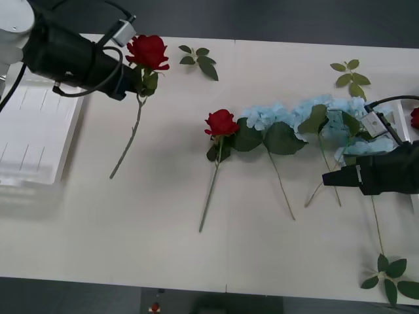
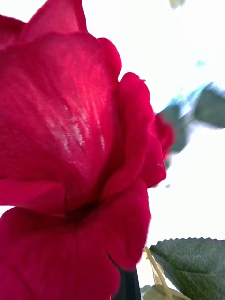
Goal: Put the red flowers into the right box and the blue flowers into the left box
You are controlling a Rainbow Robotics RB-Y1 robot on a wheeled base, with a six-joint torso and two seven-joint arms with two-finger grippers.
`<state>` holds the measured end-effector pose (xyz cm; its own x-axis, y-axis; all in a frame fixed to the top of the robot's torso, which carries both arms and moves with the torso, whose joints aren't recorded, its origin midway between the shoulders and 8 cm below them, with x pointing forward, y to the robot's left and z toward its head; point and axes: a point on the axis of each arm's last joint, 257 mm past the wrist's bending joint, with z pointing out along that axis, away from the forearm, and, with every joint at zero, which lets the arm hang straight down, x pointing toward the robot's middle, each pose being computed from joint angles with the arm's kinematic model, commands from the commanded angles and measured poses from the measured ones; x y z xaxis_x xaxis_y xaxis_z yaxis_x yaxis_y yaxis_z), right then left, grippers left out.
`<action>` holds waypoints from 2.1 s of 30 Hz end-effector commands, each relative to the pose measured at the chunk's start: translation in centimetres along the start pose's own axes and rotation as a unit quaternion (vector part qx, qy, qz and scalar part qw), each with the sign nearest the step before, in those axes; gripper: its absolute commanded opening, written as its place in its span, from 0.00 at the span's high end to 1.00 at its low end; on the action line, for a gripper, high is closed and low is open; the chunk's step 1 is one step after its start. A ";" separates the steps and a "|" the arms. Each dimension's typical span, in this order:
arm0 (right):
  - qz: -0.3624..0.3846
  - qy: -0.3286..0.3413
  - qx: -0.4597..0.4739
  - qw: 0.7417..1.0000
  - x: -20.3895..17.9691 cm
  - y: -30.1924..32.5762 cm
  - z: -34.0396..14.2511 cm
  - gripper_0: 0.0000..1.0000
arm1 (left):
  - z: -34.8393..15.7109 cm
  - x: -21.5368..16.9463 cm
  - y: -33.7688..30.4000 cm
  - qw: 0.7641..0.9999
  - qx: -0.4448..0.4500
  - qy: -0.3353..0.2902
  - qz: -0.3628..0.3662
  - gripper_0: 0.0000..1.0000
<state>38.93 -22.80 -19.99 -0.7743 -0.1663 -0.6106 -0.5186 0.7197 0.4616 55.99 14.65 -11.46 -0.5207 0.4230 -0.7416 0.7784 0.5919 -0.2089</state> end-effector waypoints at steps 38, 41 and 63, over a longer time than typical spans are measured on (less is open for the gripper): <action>0.196 -0.170 -0.269 0.927 -12.8 23.0 3.4 0.00 | 3.3 -12.7 -19.4 0.915 0.303 -0.266 -0.015 1.00; 0.209 -0.178 -0.275 0.921 -13.5 22.7 4.3 0.00 | 3.9 -12.7 -19.9 0.914 0.306 -0.267 -0.017 1.00; 0.168 -0.182 -0.241 0.938 -13.4 20.1 7.2 1.00 | 6.1 -13.0 -21.2 0.912 0.300 -0.279 -0.012 1.00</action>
<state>41.24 -0.72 -8.85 -0.8035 0.3154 -0.5049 -0.4256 0.2887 0.8576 48.72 -7.57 -2.52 -0.4532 -0.0793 -0.8879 0.8875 0.0534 -0.4578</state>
